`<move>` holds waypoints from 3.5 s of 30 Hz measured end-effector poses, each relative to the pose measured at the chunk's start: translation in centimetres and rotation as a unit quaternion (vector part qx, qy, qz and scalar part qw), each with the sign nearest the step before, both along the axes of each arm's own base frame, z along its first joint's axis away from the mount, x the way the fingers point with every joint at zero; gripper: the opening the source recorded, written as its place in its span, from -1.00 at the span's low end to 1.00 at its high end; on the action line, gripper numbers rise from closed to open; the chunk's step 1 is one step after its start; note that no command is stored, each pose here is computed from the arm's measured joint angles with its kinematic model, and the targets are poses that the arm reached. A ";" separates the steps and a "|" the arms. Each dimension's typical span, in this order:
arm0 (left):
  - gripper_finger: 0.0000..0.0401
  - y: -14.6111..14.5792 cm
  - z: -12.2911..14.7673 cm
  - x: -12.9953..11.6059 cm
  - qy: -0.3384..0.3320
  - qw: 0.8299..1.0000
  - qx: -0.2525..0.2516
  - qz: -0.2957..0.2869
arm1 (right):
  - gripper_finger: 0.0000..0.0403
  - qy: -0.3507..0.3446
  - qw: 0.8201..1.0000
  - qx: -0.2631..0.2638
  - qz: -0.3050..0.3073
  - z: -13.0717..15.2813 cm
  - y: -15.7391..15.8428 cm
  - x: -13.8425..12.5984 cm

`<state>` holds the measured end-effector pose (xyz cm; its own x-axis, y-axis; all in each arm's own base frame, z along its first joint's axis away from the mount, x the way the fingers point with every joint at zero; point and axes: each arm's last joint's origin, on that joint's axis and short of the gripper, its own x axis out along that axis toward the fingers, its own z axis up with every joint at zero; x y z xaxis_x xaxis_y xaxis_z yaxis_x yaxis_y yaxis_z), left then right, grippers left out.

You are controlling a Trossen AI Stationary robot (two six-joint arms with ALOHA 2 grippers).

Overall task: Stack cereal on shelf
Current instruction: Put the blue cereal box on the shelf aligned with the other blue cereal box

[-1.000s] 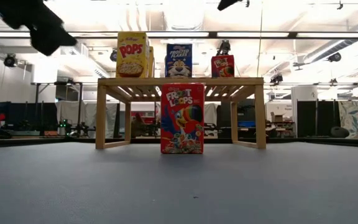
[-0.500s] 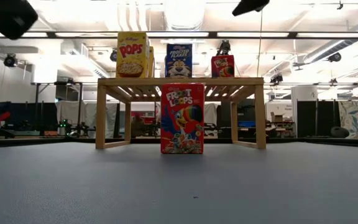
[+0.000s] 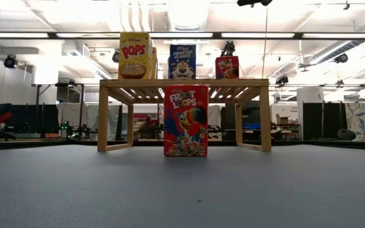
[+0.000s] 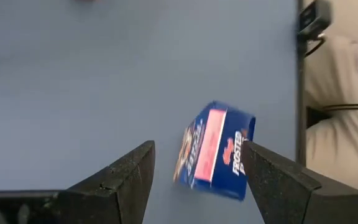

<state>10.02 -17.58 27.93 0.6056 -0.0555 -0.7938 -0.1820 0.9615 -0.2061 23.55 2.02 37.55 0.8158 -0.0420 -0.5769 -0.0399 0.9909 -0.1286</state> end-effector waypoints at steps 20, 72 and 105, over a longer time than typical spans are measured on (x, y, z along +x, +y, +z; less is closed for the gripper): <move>0.11 -4.2 -3.1 -1.7 0.083 0.996 0.012 0.013 | 0.35 -0.009 1.000 -0.008 -0.005 0.5 0.4 0.3; 0.74 -3.6 -11.2 -3.9 -0.018 0.998 0.054 0.014 | 0.35 -0.053 0.999 0.002 0.007 1.2 1.1 0.7; 0.33 -2.7 -11.6 -2.6 -0.110 0.991 0.059 -0.041 | 0.35 -0.057 0.998 0.002 0.008 1.3 1.1 0.7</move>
